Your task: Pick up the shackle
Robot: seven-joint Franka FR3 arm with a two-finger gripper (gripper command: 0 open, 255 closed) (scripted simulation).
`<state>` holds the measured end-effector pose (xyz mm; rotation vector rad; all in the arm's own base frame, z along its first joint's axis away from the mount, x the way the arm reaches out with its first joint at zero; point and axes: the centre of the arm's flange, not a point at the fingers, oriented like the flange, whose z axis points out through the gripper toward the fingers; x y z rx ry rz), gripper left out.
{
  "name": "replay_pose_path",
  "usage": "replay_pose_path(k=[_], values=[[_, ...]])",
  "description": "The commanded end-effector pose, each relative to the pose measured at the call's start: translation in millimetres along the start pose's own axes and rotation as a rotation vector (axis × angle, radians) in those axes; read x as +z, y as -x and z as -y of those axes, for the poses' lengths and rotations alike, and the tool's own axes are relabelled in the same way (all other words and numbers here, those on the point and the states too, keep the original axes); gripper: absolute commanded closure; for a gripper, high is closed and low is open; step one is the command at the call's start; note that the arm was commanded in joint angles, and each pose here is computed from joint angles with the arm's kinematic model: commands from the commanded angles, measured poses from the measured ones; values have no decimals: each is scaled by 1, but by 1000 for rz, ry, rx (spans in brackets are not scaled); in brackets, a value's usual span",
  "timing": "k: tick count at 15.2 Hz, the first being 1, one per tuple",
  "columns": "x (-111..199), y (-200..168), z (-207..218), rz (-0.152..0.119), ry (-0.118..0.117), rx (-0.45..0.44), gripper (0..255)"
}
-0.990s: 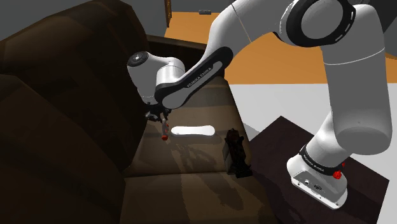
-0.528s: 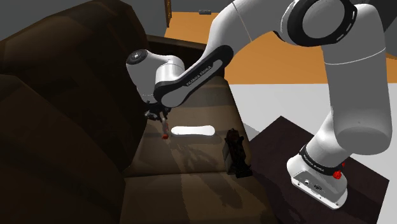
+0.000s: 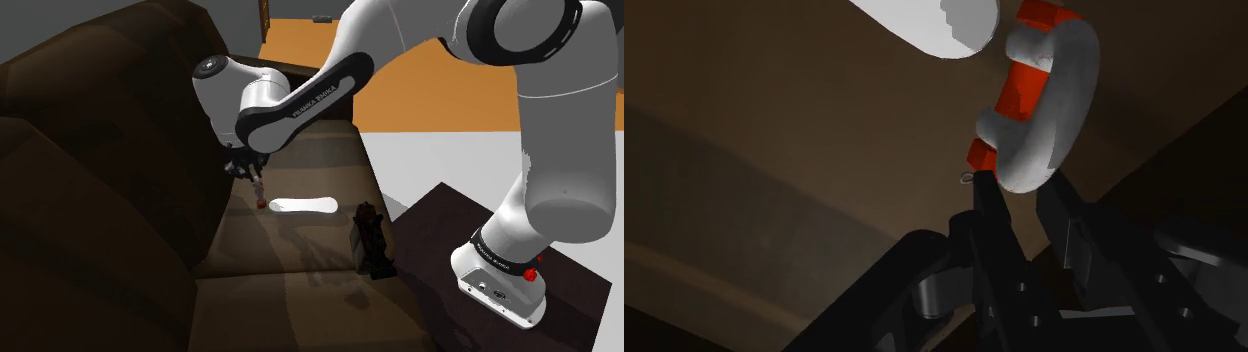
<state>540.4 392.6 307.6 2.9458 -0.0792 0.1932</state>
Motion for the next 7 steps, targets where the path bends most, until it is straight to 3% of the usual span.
replay_pose_path(k=[1, 7], values=[[-11, 0, -1, 0, 0, 0, 255], [-32, -3, -5, 0, 0, 0, 255]])
